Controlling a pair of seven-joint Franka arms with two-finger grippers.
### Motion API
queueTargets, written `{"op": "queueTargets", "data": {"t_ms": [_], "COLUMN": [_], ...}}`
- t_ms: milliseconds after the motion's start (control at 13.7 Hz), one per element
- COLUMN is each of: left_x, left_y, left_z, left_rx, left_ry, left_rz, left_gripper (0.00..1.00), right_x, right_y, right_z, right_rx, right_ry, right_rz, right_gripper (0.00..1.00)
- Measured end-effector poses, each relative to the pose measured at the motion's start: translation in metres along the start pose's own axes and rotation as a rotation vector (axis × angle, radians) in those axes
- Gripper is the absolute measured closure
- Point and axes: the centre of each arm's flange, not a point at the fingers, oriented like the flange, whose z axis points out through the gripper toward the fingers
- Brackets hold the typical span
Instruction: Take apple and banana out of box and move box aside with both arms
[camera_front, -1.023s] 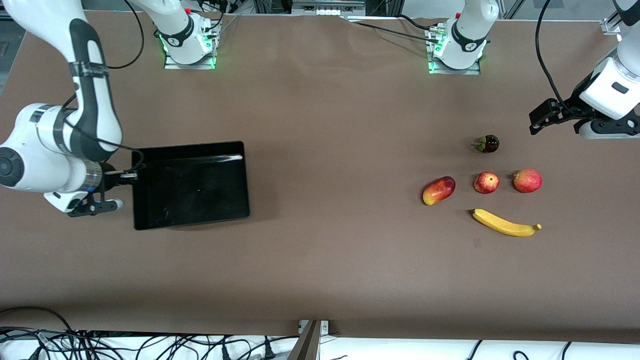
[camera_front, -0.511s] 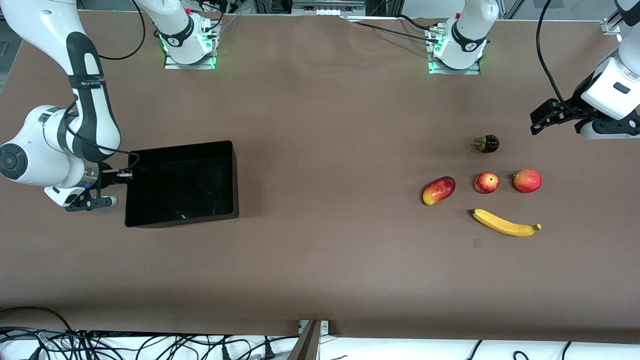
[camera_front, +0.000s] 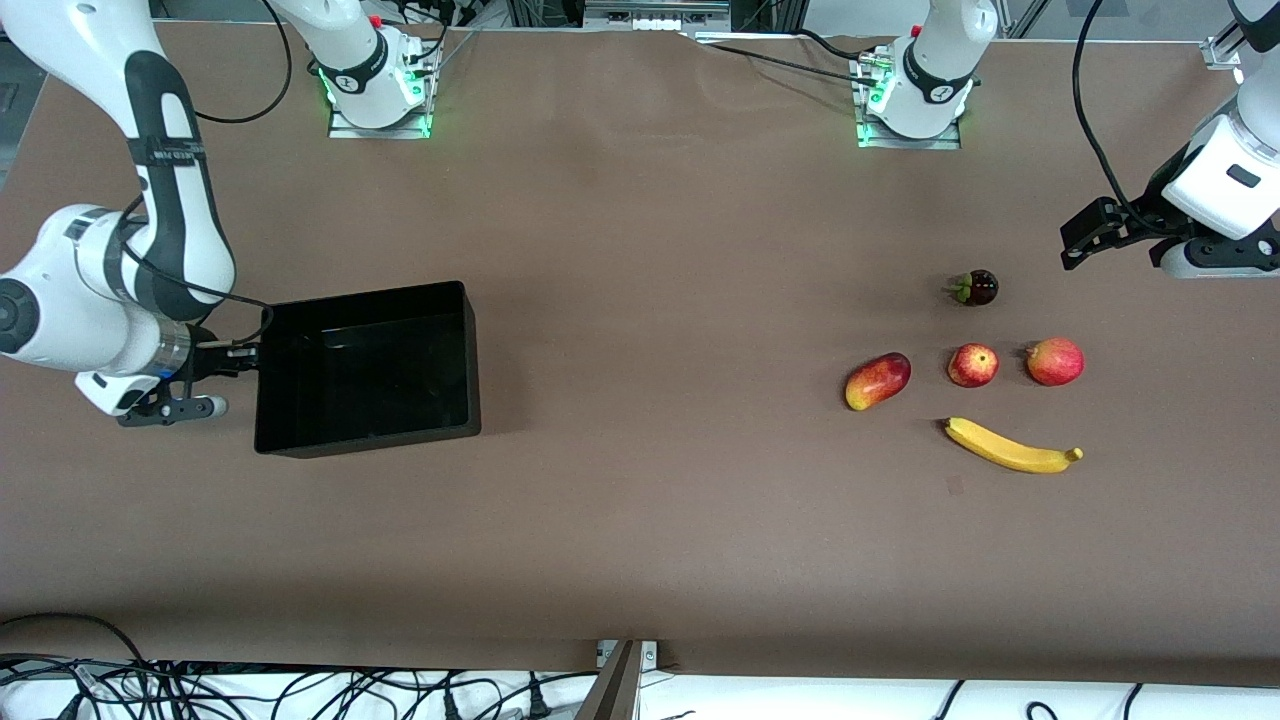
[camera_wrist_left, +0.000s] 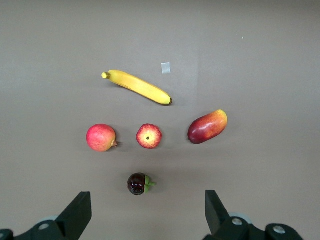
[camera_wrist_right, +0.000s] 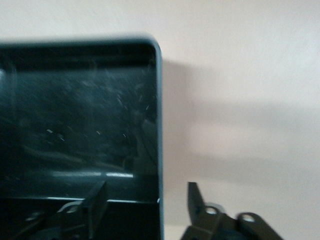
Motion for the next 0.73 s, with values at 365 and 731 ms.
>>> {"op": "queueTargets", "data": {"t_ms": [365, 731], "left_x": [0.000, 0.000], "left_y": [0.000, 0.000], "left_z": [0.000, 0.000], "left_rx": [0.000, 0.000], "left_ry": [0.000, 0.000], "left_rz": [0.000, 0.000], "left_gripper": [0.00, 0.00], "right_x": [-0.007, -0.069], "right_y": [-0.066, -0.086], "right_z": [-0.116, -0.224], "right_rx": [0.036, -0.018], "right_ry": [0.051, 0.080], "right_rz": [0.042, -0.020], "right_gripper": [0.00, 0.00]}}
